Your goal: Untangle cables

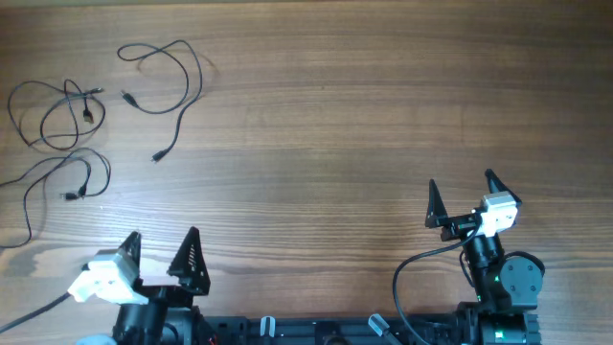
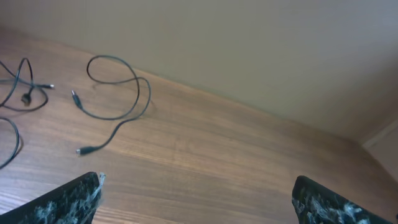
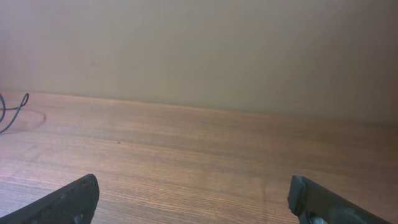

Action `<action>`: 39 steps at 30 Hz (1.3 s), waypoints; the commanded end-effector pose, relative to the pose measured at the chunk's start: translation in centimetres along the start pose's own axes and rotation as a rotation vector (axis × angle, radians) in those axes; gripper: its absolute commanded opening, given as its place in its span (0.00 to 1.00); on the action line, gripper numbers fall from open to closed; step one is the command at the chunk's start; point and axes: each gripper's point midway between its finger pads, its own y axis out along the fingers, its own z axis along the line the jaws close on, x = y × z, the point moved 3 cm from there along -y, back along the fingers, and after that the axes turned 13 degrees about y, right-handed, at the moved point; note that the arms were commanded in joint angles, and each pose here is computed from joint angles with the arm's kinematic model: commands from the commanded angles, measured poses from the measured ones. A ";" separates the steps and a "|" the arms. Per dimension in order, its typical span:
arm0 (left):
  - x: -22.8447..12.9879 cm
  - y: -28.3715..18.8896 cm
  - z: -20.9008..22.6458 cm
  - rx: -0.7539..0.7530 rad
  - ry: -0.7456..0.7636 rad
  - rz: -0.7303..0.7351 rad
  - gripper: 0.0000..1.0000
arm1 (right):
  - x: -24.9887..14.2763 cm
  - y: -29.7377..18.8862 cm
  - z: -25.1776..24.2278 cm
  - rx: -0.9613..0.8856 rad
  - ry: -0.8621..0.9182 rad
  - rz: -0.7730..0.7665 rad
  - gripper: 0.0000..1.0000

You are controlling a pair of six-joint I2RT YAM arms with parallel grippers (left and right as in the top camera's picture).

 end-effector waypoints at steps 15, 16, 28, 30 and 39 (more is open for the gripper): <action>-2.7 6.5 0.8 -0.029 0.031 -0.072 1.00 | 0.2 0.0 -0.1 -0.007 0.004 -0.014 1.00; -2.8 6.8 0.9 -0.030 0.032 -0.082 1.00 | 0.2 0.0 -0.1 -0.007 0.004 -0.014 1.00; -7.5 11.5 1.1 -0.069 0.046 -0.154 1.00 | 0.2 0.0 -0.1 -0.007 0.004 -0.014 1.00; -7.6 11.7 1.1 -0.070 0.050 -0.170 1.00 | 0.2 0.0 -0.1 -0.007 0.004 -0.014 1.00; -9.9 12.5 1.2 -0.077 0.130 -0.122 1.00 | 0.2 0.0 -0.1 -0.007 0.004 -0.014 1.00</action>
